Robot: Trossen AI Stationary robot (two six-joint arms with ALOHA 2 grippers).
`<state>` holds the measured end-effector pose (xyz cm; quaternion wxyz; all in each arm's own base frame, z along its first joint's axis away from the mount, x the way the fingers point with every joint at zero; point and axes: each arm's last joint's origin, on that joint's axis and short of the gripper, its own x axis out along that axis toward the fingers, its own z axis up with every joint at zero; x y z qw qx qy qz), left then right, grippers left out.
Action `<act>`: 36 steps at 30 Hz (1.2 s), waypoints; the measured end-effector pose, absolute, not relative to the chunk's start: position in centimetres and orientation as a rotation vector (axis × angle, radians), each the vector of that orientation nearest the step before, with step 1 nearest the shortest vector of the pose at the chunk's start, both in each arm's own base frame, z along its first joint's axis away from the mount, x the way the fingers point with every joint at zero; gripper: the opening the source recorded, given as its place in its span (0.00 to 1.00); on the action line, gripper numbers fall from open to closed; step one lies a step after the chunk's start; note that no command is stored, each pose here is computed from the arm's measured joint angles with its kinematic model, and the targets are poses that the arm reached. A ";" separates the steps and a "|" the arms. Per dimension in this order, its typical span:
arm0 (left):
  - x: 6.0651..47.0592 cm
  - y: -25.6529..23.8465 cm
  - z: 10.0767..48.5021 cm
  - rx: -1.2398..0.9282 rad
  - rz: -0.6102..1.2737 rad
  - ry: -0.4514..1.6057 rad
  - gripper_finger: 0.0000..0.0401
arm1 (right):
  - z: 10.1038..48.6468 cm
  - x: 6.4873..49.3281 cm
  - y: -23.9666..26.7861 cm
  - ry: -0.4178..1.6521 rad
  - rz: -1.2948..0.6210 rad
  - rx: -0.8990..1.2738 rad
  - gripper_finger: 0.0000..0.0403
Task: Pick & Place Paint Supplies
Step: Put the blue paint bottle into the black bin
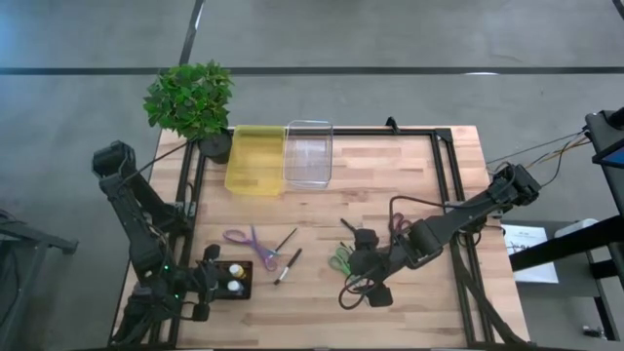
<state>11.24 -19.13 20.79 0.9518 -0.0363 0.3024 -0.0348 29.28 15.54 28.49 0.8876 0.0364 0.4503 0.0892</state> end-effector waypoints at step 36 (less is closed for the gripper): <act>10.6 -17.9 16.7 -0.099 -0.093 0.604 0.29 | 28.5 29.3 15.5 0.936 0.185 0.080 0.85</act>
